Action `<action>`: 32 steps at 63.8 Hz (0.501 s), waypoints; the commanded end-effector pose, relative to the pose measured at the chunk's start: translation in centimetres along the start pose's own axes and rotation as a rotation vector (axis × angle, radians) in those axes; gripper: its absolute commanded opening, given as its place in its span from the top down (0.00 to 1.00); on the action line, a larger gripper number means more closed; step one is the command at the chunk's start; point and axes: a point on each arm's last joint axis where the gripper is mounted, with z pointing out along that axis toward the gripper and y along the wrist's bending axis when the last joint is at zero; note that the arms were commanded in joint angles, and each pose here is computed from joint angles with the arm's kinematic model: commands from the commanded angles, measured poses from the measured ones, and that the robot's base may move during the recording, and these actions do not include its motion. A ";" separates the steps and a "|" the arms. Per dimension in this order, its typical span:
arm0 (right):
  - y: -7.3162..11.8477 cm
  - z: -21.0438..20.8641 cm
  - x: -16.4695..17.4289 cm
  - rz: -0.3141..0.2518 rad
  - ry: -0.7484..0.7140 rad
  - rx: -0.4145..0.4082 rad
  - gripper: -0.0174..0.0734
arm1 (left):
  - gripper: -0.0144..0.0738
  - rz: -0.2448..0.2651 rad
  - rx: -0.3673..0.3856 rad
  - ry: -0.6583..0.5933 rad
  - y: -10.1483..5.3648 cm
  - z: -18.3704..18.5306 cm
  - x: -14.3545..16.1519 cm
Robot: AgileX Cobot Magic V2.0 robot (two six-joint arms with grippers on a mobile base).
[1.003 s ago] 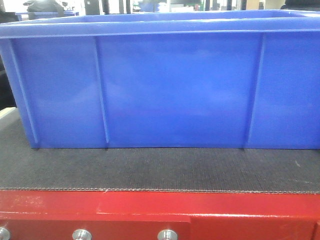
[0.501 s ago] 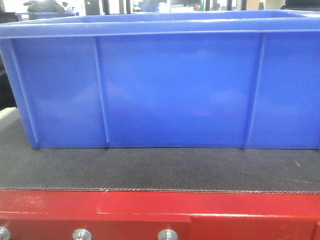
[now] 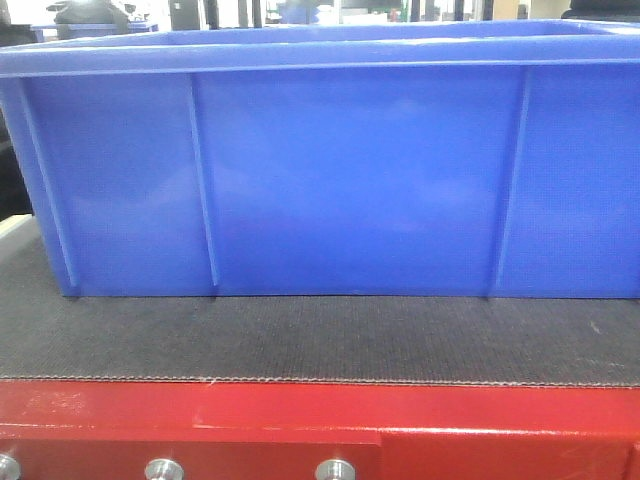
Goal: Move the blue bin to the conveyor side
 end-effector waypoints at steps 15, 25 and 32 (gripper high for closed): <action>0.0 -0.4 -0.3 -0.014 -0.040 0.002 0.91 | 0.82 0.000 0.009 -0.025 -0.1 -0.1 -0.2; 0.0 -1.4 0.4 -0.014 -0.072 0.000 0.91 | 0.82 0.000 0.009 -0.025 -0.1 -0.1 -0.2; -0.1 -1.9 2.3 -0.014 -0.061 0.005 0.91 | 0.82 0.000 0.009 -0.025 -0.1 -0.1 -0.2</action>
